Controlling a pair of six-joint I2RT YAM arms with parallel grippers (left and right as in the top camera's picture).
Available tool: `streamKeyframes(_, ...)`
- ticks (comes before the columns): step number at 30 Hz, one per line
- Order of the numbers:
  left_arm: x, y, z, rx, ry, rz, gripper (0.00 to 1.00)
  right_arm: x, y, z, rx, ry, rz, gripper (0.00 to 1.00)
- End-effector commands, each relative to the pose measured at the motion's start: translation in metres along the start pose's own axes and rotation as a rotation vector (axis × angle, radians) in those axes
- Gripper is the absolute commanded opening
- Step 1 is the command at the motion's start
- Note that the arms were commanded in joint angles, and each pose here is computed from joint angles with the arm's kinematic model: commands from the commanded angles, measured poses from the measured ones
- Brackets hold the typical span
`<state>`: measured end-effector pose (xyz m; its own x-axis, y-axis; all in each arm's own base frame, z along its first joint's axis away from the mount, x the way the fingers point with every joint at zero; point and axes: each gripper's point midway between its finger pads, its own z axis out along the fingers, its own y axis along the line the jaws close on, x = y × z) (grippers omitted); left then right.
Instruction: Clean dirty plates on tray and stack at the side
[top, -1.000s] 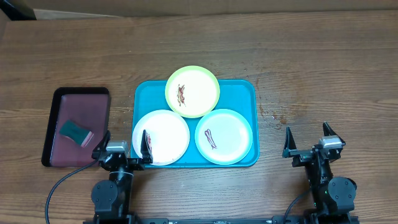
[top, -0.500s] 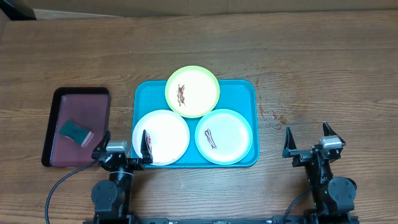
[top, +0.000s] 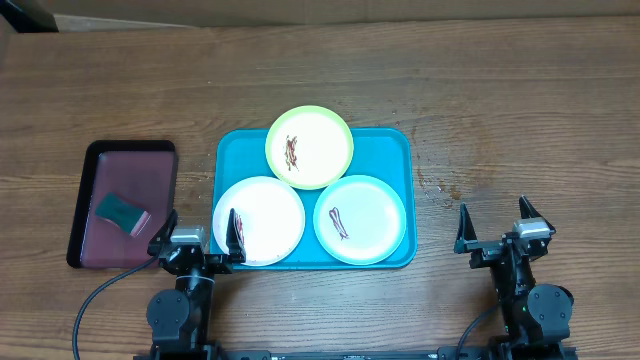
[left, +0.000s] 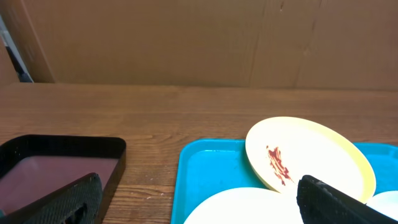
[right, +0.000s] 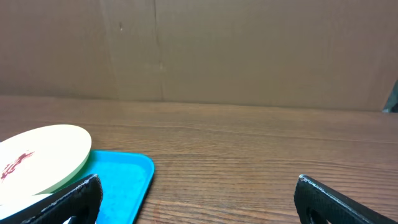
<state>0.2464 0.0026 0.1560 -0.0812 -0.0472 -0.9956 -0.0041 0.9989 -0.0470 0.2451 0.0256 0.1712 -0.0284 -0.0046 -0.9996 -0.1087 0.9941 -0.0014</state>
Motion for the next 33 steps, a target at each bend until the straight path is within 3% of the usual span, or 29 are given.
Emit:
streamKeyframes(1,0.001,0.000,0.000,0.004,0.001,0.022,0.99,0.002,0.002,0.000,-0.010,-0.001,-0.004,1.00)
streamKeyframes(24,-0.002,-0.001,0.000,0.008,-0.012,0.019,1.00,0.002,0.002,0.000,-0.010,-0.001,-0.004,1.00)
streamKeyframes(26,-0.009,-0.020,-0.001,0.119,-0.035,-0.077,1.00,0.002,0.002,0.000,-0.010,-0.001,-0.004,1.00)
streamKeyframes(30,-0.008,-0.099,-0.032,0.611,0.133,-0.494,1.00,0.002,0.002,0.000,-0.010,-0.001,-0.004,1.00)
streamKeyframes(33,-0.016,-0.107,-0.038,0.661,0.189,-0.698,1.00,0.002,0.002,0.000,-0.010,-0.001,-0.004,1.00)
